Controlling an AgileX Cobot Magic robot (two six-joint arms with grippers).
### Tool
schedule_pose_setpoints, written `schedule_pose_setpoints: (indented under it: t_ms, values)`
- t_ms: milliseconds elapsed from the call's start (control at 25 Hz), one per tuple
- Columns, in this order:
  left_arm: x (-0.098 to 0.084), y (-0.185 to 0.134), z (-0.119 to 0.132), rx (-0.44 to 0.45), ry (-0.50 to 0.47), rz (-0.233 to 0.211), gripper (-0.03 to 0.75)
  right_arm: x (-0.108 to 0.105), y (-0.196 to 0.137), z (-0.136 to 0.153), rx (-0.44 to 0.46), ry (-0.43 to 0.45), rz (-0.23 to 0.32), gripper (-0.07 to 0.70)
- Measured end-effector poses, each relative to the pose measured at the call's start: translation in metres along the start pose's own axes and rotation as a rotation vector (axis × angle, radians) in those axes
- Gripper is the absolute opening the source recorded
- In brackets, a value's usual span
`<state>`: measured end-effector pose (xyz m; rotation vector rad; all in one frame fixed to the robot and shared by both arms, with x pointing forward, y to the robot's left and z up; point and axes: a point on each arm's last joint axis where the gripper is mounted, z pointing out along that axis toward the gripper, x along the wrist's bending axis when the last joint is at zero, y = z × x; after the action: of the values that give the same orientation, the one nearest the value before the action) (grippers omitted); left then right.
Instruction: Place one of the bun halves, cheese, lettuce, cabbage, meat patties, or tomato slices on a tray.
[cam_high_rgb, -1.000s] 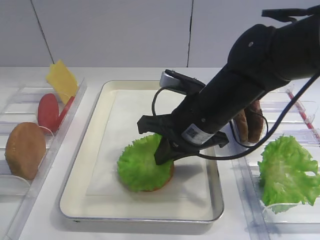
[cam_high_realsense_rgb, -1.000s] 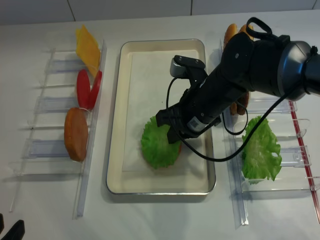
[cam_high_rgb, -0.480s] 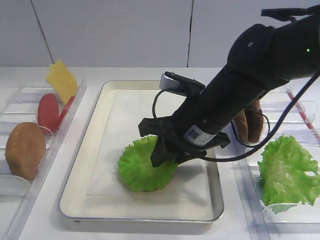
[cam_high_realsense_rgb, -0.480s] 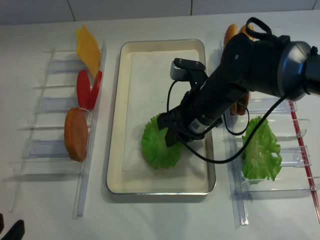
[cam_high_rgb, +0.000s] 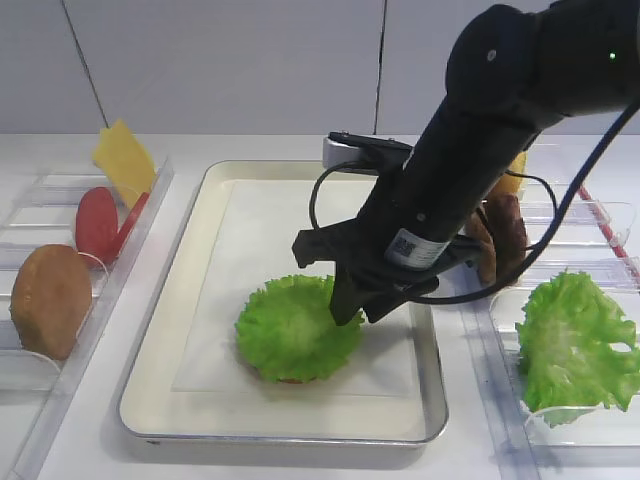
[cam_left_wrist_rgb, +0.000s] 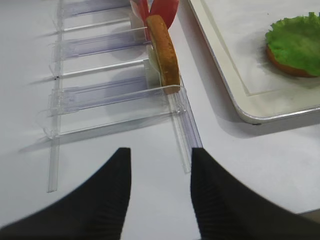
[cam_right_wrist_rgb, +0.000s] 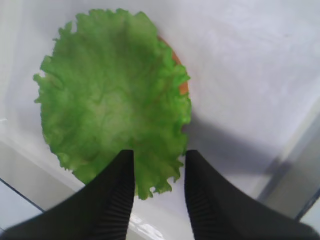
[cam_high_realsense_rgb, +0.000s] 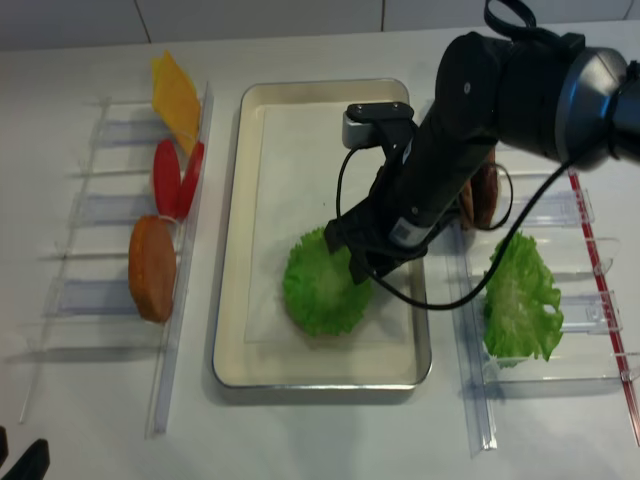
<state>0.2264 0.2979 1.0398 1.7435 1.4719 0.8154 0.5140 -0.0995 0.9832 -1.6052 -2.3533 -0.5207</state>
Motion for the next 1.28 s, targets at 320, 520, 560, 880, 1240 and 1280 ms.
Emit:
schedule_pose_setpoints:
  t_ms: [320, 520, 560, 880, 1240, 1280]
  values:
    - [0.000, 0.000, 0.000, 0.000, 0.000, 0.000, 0.269, 0.006, 0.010, -0.026, 0.062, -0.085, -0.004, 0.277]
    - [0.000, 0.000, 0.000, 0.000, 0.000, 0.000, 0.269, 0.012, 0.015, -0.045, 0.107, -0.122, -0.005, 0.277]
    - [0.000, 0.000, 0.000, 0.000, 0.000, 0.000, 0.269, 0.012, 0.016, -0.048, 0.102, -0.135, -0.006, 0.277]
    - [0.000, 0.000, 0.000, 0.000, 0.000, 0.000, 0.269, 0.025, 0.004, -0.095, -0.020, -0.144, -0.012, 0.277]
    - [0.000, 0.000, 0.000, 0.000, 0.000, 0.000, 0.269, 0.036, -0.058, -0.171, -0.231, -0.237, -0.105, 0.277]
    - [0.000, 0.000, 0.000, 0.000, 0.000, 0.000, 0.269, 0.036, -0.068, -0.178, -0.252, -0.242, -0.112, 0.277]
